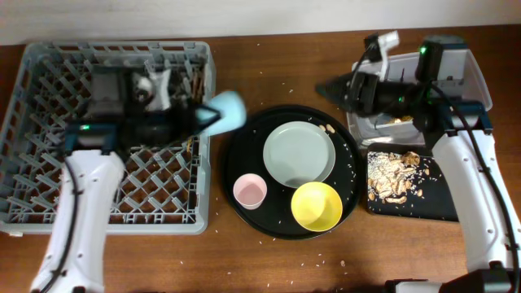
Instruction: Sort waste into correct bins and load items into the dishwasher rack
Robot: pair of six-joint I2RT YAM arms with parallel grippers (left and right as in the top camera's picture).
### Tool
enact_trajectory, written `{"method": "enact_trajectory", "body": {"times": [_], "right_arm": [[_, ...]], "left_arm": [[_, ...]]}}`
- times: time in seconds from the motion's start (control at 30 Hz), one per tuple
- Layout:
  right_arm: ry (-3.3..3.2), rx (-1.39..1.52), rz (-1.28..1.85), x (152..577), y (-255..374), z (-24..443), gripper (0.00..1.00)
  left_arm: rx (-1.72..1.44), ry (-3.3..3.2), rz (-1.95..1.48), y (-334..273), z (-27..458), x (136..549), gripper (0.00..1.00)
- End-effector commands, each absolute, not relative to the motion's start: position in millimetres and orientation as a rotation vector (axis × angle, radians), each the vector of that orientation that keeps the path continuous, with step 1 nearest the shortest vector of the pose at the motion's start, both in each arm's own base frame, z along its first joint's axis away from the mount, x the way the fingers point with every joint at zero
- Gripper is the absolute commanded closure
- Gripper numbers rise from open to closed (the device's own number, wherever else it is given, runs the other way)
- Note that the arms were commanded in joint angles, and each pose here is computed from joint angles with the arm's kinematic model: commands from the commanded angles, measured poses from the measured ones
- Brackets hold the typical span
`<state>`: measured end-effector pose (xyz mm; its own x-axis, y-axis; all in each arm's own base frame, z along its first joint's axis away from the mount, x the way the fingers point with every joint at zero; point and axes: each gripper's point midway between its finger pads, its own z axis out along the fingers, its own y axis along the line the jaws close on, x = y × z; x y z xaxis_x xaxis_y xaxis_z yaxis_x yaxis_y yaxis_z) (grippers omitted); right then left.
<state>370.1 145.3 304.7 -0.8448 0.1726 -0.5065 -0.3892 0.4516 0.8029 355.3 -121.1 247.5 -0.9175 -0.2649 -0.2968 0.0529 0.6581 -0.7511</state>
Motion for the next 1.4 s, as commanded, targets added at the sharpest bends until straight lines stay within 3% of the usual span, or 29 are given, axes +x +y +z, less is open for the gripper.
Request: {"method": "enact_trajectory", "body": {"times": [0.0, 0.1, 0.27, 0.4, 0.6, 0.7, 0.73, 0.8, 0.9, 0.97, 1.13, 1.3, 1.37], "right_arm": [[2.427, -0.018, 1.098, 368, 135, 253, 0.24], [2.646, 0.017, 0.670, 351, 131, 207, 0.21], [2.663, -0.112, 0.602, 339, 161, 203, 0.17], [2.663, -0.113, 0.603, 339, 161, 203, 0.16], [2.668, -0.113, 0.602, 338, 161, 202, 0.16], [2.674, -0.112, 0.601, 336, 160, 202, 0.16], [2.674, -0.112, 0.601, 337, 160, 202, 0.16], [2.675, -0.114, 0.600, 336, 160, 202, 0.16], [2.711, -0.144, 0.601, 327, 167, 196, 0.19], [2.775, -0.246, 0.602, 316, 191, 178, 0.32], [2.943, -0.477, 0.582, 294, 254, 103, 0.49], [2.988, -0.580, 0.557, 279, 275, 76, 0.51], [2.986, -0.588, 0.537, 280, 277, 72, 0.58]], "left_arm": [[-0.653, 2.545, -0.456, 11, 218, 346, 0.46], [-0.904, 2.559, -0.140, 74, 203, 320, 0.46], [-1.251, 2.443, 0.291, 135, 201, 280, 0.44], [-1.376, 2.375, 0.249, 162, 194, 279, 0.44], [-1.402, 2.587, 0.076, 146, 135, 300, 0.44], [-1.442, 2.579, 0.084, 153, 127, 301, 0.18], [-1.444, 2.560, 0.081, 157, 127, 304, 0.01], [-1.435, 2.548, 0.003, 152, 128, 312, 0.01], [-1.269, 2.595, -0.337, 117, 143, 333, 0.01], [-1.002, 2.617, -0.517, 87, 175, 351, 0.05], [-0.514, 2.693, -0.455, 18, 220, 353, 0.04], [-0.386, 2.763, -0.382, -11, 215, 346, 0.02], [-0.353, 2.769, -0.384, -19, 215, 346, 0.02]]}}
